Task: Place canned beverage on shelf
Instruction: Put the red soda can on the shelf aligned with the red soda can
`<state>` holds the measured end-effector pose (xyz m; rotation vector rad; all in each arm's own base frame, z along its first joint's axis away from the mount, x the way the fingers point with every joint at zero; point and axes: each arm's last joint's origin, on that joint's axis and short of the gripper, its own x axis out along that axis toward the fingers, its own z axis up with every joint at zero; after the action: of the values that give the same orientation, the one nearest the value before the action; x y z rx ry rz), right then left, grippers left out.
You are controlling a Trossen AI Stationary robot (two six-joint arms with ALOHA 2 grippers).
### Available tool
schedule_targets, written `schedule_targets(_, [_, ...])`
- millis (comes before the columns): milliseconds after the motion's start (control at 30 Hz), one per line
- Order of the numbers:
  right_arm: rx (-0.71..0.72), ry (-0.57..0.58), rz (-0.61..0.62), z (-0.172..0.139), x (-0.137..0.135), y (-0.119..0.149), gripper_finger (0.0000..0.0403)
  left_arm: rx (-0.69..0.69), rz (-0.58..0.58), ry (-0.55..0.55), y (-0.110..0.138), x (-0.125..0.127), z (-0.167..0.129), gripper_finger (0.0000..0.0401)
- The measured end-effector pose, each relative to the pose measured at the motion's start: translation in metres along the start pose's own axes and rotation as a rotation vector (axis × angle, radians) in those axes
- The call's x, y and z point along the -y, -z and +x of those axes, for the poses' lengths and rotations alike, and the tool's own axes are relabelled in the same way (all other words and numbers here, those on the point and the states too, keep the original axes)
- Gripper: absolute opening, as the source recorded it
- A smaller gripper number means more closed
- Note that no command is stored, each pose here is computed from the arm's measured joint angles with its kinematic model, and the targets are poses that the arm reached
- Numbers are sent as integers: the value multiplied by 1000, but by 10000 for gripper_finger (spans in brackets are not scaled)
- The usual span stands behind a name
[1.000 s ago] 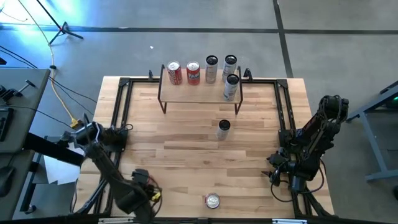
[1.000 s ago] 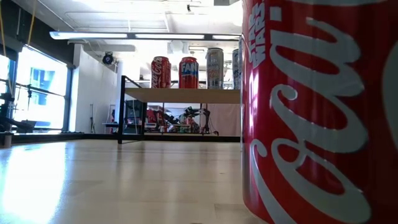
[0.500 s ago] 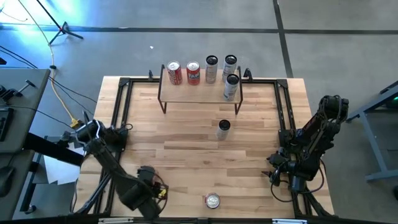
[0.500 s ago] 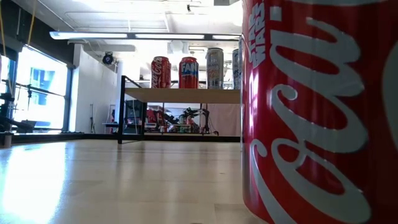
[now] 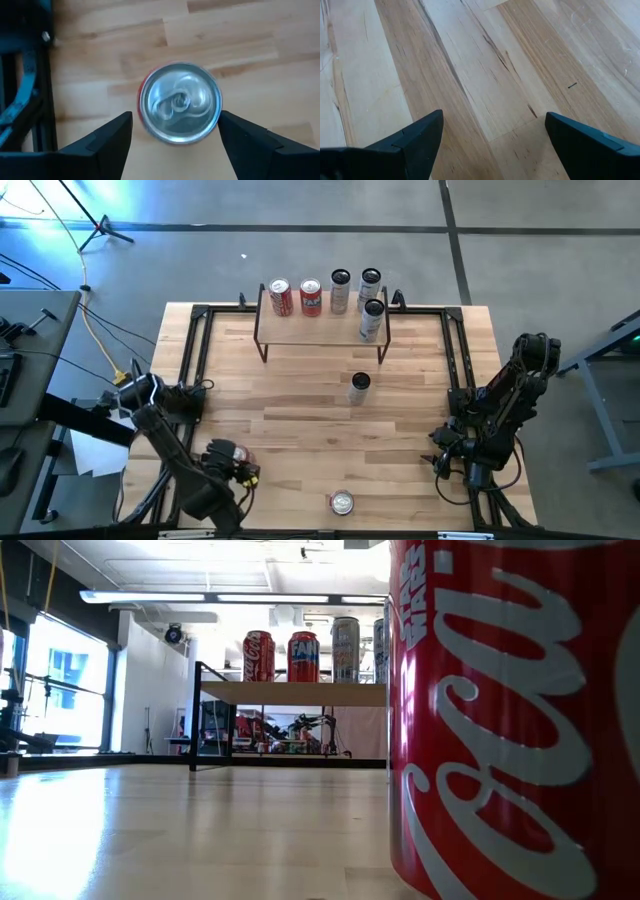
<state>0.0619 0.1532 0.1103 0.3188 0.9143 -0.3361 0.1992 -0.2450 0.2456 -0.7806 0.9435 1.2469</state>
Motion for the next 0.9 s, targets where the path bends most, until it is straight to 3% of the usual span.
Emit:
schedule_targets(500, [0,0,0,0,0,0,339,100,40,-66,-8,-2,34,274])
schedule_targets(733, [0,0,0,0,0,0,339,14,22,-13,-8,0,29,277])
schedule_targets(900, [0,0,0,0,0,0,339,-30,-9,19,-13,-3,21,302])
